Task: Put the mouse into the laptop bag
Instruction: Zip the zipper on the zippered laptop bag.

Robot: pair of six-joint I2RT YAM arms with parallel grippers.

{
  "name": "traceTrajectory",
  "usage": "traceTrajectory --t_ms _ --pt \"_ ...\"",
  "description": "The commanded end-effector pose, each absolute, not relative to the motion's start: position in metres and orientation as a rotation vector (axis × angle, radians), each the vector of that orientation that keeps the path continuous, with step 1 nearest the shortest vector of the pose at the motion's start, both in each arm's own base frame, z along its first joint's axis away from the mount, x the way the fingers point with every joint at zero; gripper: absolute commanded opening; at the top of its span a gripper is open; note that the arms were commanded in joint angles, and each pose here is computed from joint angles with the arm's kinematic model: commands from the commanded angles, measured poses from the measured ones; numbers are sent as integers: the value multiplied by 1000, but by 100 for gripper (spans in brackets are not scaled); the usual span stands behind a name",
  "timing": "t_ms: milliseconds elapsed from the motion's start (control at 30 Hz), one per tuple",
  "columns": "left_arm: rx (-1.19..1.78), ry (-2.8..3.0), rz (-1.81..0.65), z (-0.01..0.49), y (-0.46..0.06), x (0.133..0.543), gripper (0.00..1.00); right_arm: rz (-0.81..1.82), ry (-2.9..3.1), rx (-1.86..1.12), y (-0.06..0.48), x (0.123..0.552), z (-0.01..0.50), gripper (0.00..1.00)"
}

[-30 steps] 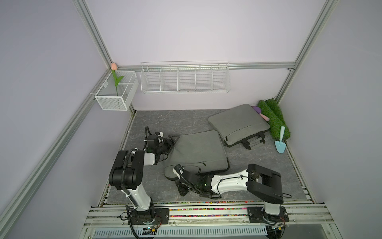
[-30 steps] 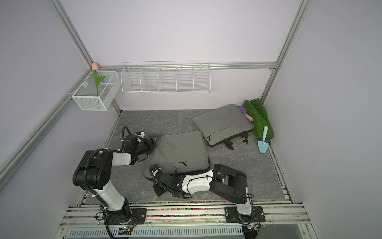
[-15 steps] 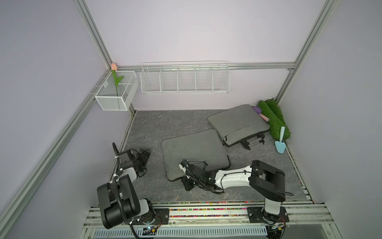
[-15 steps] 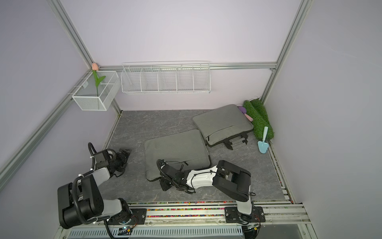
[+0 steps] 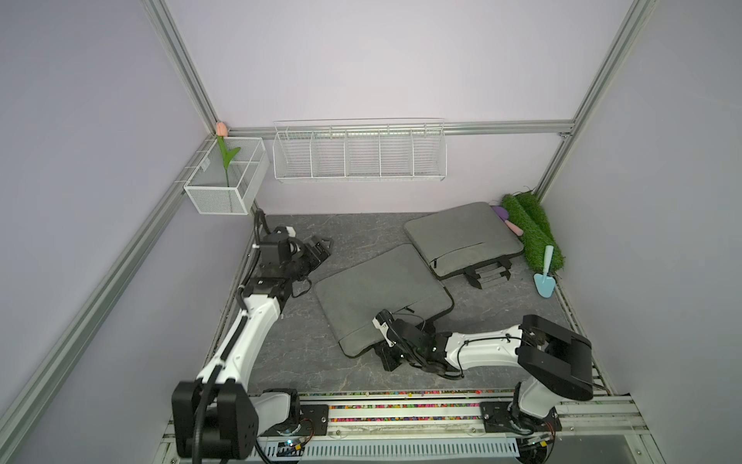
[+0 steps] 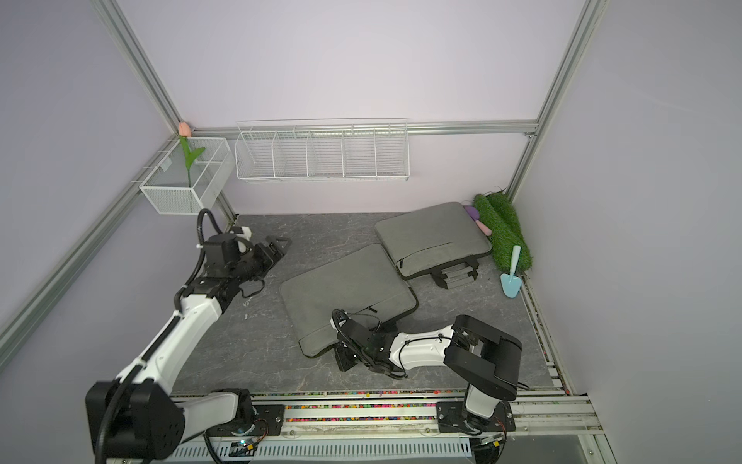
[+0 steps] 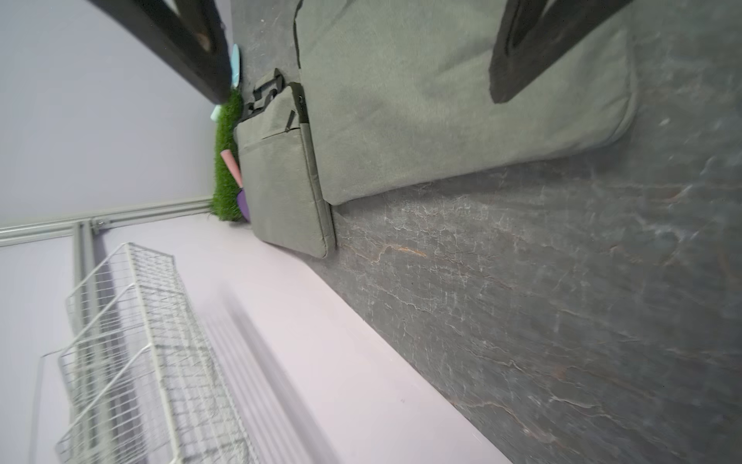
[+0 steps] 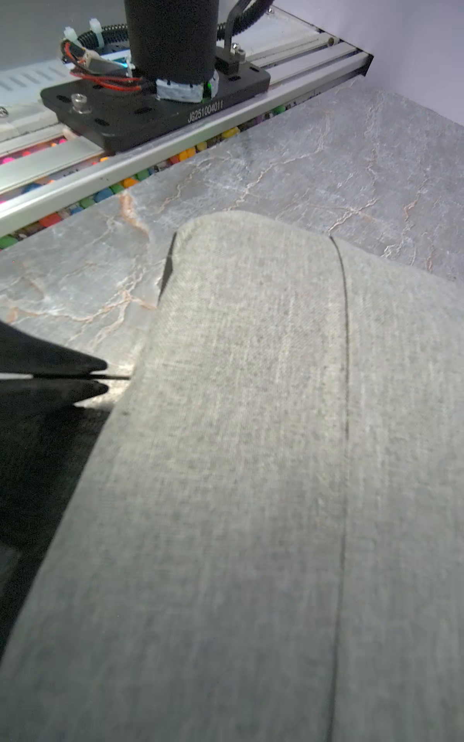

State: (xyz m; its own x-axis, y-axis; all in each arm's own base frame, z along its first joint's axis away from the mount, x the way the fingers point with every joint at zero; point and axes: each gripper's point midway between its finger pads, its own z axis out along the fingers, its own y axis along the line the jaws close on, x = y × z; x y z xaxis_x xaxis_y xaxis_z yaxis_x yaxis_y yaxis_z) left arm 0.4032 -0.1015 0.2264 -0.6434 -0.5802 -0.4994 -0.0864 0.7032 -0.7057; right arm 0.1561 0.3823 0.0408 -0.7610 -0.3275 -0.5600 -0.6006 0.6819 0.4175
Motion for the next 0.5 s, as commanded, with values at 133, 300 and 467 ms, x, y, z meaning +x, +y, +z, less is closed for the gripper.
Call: traceTrajectory --t_ms 133,300,467 --pt "-536 2530 -418 119 -65 407 100 752 2443 -623 363 171 43 7" --pt "-602 2645 -361 85 -53 410 100 761 2430 -634 363 170 51 7" --pt "-643 2690 -435 53 -57 413 100 769 2421 -633 362 170 54 7"
